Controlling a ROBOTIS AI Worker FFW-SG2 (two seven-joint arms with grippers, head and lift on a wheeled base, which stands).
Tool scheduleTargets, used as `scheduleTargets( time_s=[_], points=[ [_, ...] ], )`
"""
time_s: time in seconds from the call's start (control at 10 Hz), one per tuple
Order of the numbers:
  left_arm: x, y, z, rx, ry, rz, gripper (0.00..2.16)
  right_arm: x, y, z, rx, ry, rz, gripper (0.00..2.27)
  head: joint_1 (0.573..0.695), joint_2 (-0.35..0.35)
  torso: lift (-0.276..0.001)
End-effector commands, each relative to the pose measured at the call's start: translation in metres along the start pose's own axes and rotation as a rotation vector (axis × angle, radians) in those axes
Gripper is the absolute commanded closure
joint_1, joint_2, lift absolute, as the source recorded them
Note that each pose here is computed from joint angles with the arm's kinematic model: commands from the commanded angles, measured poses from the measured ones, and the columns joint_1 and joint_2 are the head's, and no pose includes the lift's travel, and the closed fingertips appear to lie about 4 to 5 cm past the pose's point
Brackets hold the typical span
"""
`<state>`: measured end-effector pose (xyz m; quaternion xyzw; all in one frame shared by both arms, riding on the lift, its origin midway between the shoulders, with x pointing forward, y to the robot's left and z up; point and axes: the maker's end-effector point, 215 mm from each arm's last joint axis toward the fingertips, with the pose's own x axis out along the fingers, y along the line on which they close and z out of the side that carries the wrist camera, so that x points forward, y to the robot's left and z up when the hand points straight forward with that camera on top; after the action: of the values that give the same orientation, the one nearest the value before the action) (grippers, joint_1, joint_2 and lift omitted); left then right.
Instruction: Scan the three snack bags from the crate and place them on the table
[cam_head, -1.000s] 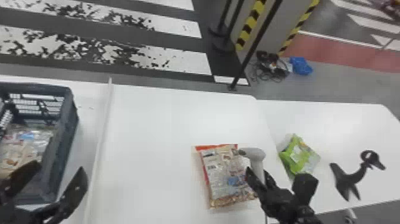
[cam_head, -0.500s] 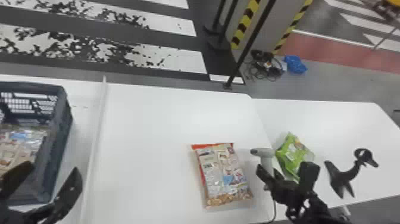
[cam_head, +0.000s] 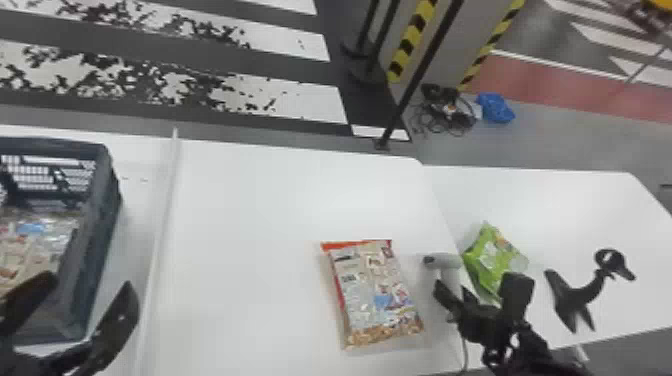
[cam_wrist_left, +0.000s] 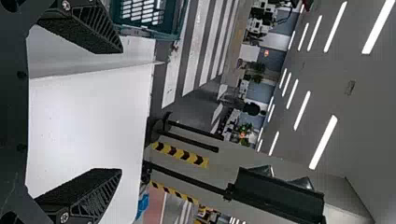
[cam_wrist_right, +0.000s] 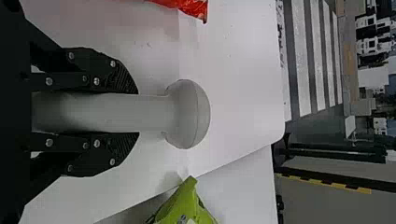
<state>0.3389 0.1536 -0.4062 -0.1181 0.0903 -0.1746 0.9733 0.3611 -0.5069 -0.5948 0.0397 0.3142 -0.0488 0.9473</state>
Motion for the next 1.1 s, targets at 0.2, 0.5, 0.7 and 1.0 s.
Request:
scheduleTargets(
  time_s=[0.2,0.5,0.7,1.0],
  points=[
    [0.001,0.000,0.000,0.001,-0.001,-0.002,0.09,-0.001,-0.002,0.007,-0.028,-0.027,-0.008,0.01,0.695,-0.350,-0.037],
    [0.001,0.001,0.000,0.001,-0.002,-0.001,0.09,-0.037,0.008,0.044,-0.073,-0.119,0.015,0.05,0.695,-0.350,-0.037],
    [0.003,0.000,0.000,-0.001,-0.001,-0.002,0.09,-0.061,0.030,0.047,0.026,-0.067,0.136,0.05,0.695,-0.350,-0.037],
    [0.003,0.001,-0.002,0.000,0.003,-0.001,0.09,-0.067,0.077,0.021,0.128,0.117,0.304,0.06,0.695,-0.350,-0.037]
  ],
)
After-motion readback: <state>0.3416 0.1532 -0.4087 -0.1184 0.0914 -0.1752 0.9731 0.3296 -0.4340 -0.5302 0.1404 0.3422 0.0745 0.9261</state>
